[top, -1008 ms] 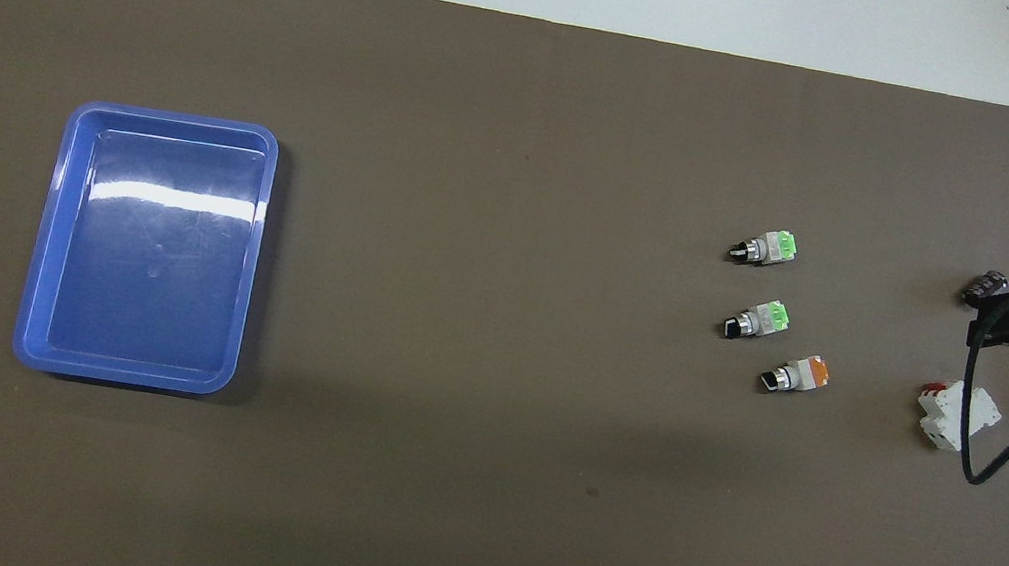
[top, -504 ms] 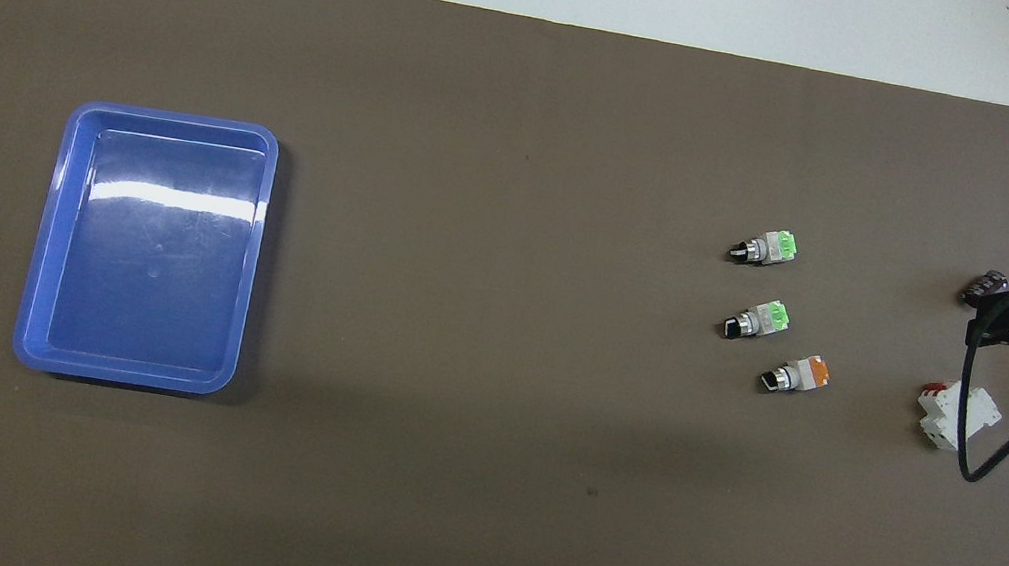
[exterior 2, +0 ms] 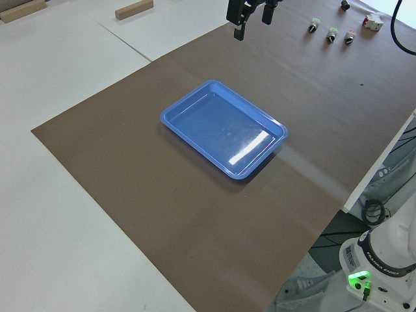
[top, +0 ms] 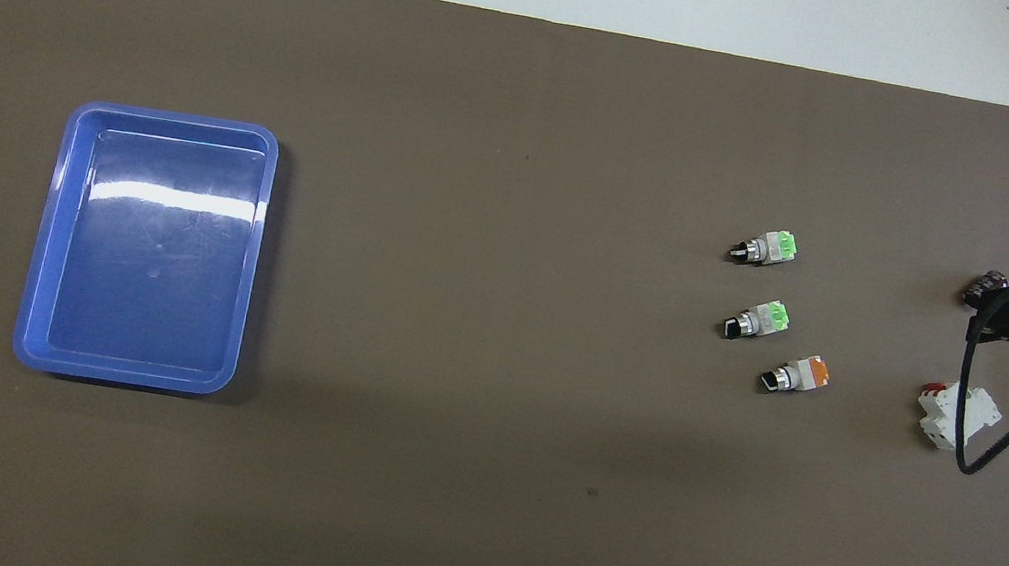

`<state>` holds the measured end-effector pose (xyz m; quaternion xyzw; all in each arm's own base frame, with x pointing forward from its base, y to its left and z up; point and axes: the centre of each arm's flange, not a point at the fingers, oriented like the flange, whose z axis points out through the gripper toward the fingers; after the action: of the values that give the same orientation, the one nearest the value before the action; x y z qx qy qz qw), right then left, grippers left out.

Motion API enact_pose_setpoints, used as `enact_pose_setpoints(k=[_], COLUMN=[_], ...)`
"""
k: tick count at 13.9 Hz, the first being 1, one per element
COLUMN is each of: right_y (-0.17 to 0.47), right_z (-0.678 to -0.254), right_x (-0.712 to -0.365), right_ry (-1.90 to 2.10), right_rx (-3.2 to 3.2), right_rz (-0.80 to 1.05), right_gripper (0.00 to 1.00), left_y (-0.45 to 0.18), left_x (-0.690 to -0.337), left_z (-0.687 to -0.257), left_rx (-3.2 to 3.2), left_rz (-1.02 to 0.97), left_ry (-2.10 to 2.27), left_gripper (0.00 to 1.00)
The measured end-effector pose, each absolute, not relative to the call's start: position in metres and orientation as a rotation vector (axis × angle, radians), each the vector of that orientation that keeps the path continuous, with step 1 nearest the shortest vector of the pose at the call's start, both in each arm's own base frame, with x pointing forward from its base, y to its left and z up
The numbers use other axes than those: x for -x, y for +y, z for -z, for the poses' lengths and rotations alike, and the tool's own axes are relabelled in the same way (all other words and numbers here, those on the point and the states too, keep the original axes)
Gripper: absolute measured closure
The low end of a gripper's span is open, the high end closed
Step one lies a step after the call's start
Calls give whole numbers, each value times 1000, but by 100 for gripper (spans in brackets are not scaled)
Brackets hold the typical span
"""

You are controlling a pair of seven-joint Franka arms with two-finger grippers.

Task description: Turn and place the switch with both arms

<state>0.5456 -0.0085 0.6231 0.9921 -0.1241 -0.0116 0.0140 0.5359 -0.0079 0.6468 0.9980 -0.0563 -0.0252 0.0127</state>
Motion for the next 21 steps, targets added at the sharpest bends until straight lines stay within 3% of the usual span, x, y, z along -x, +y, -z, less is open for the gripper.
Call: enact_pose_setpoints(k=[10, 21], right_y=[-7, 12], right_z=[-593, -416], right_x=[-546, -529], right_ry=[-863, -1635], right_rx=[-3010, -2644], right_rz=[-73, 19], right_gripper=[0, 0], left_y=[-8, -7], left_x=[-536, -536], left_z=[-647, -647], left_rx=[-3111, -3111], left_rz=[78, 79], left_ry=[-173, -171], left_gripper=[0, 0])
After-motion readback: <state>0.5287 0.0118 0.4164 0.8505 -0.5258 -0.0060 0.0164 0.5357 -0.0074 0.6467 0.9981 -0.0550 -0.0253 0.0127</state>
